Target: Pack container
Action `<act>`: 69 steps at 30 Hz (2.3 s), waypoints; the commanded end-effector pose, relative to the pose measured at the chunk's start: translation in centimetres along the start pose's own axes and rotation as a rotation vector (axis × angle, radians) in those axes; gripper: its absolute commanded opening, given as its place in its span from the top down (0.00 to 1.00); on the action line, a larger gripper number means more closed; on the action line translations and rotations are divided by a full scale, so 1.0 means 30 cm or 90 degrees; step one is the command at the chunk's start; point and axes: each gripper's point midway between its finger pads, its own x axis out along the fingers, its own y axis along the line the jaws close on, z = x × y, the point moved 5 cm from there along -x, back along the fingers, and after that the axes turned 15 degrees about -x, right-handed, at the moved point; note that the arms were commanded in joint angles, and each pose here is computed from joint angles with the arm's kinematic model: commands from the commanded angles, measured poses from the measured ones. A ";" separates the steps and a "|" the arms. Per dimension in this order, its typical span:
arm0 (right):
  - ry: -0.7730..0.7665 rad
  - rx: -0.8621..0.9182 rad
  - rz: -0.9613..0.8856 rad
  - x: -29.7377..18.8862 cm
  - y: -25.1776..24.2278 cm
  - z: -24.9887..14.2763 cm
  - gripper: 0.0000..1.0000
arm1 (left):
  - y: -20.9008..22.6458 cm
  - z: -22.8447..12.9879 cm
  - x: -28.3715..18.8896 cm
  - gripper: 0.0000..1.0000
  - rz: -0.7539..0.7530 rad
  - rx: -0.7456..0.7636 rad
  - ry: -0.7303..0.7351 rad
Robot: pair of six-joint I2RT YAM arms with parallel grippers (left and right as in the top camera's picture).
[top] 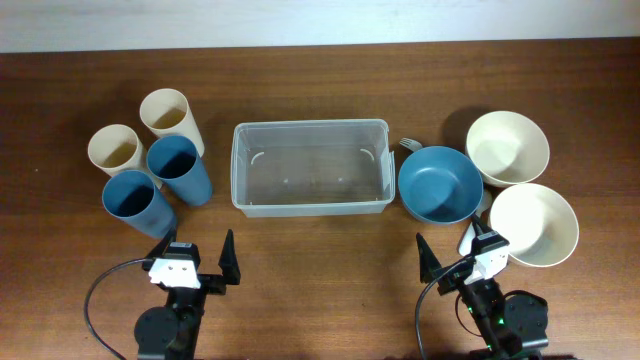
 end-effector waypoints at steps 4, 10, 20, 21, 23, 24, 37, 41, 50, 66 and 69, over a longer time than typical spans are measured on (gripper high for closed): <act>0.001 0.006 0.003 0.001 0.005 -0.008 0.01 | -0.003 -0.007 0.001 0.00 -0.008 0.012 0.000; 0.000 0.006 0.003 0.001 0.005 -0.008 0.01 | 0.002 -0.002 0.001 0.00 0.002 0.013 -0.006; 0.001 0.006 0.003 0.001 0.005 -0.008 0.01 | 0.041 0.009 -0.002 0.00 0.063 0.012 -0.024; 0.000 0.006 0.003 0.001 0.005 -0.008 0.01 | 0.041 0.010 -0.002 0.00 0.063 0.012 -0.024; 0.001 0.006 0.003 0.001 0.005 -0.008 0.01 | 0.041 0.010 -0.002 0.00 0.063 0.012 -0.024; 0.001 0.006 0.003 0.001 0.005 -0.008 0.01 | 0.041 0.009 -0.002 0.00 0.063 0.012 -0.024; 0.000 0.006 0.003 0.001 0.005 -0.008 0.01 | 0.040 0.009 -0.002 0.00 0.061 0.012 -0.024; 0.001 0.006 0.003 0.001 0.005 -0.008 0.01 | 0.039 0.011 -0.002 0.00 0.060 0.012 -0.025; 0.001 0.006 0.003 0.001 0.005 -0.008 0.01 | 0.018 0.025 -0.001 0.00 0.031 0.012 -0.035; 0.001 0.006 0.003 0.001 0.005 -0.008 0.01 | -0.162 0.270 -0.060 0.00 -0.112 0.019 -0.027; 0.001 0.006 0.003 0.001 0.005 -0.008 0.01 | -0.177 0.315 -0.040 0.00 -0.104 0.016 -0.002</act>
